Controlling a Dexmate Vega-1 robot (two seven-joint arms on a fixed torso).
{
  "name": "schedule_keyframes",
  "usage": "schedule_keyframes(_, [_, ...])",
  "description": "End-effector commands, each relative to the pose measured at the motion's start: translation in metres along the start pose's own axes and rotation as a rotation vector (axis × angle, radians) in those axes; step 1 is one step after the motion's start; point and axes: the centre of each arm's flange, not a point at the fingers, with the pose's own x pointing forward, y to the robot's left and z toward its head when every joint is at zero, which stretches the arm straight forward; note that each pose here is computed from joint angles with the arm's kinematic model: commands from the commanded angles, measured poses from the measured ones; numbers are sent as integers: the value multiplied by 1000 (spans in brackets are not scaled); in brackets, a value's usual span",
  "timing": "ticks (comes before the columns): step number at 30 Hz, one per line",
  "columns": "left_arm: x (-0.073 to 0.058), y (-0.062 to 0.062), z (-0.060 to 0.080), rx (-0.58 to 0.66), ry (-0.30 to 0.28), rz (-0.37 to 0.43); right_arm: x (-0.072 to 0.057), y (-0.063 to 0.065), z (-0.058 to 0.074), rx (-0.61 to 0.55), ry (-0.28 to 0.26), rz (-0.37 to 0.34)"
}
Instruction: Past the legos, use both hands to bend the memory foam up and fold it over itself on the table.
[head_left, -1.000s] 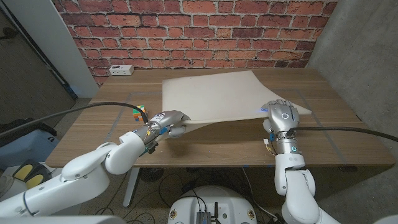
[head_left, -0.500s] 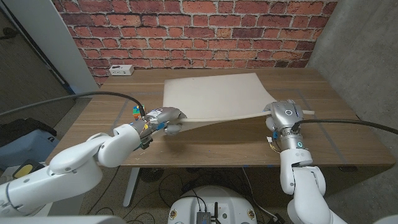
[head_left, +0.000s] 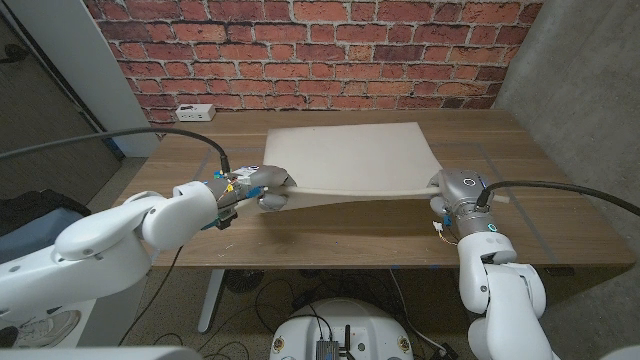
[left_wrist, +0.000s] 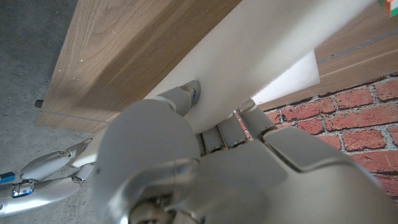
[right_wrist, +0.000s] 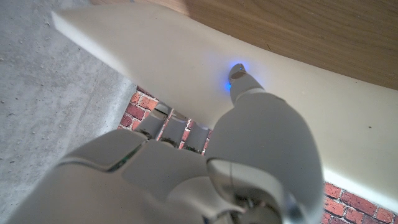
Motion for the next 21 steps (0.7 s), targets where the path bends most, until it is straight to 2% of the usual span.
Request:
schedule_keyframes(1, [-19,13,5,-9,-50,-7,-29,-19,-10,66,35,43])
schedule_keyframes(15, [-30,25,4,-73,-156,-26,-62,-42,-29,206,21,63])
schedule_keyframes(19, [-31,30,3,-79,-177,-31,-67,-47,-32,215,25,63])
schedule_keyframes(21, [-32,33,3,-74,-177,-31,-69,-50,-34,237,10,71])
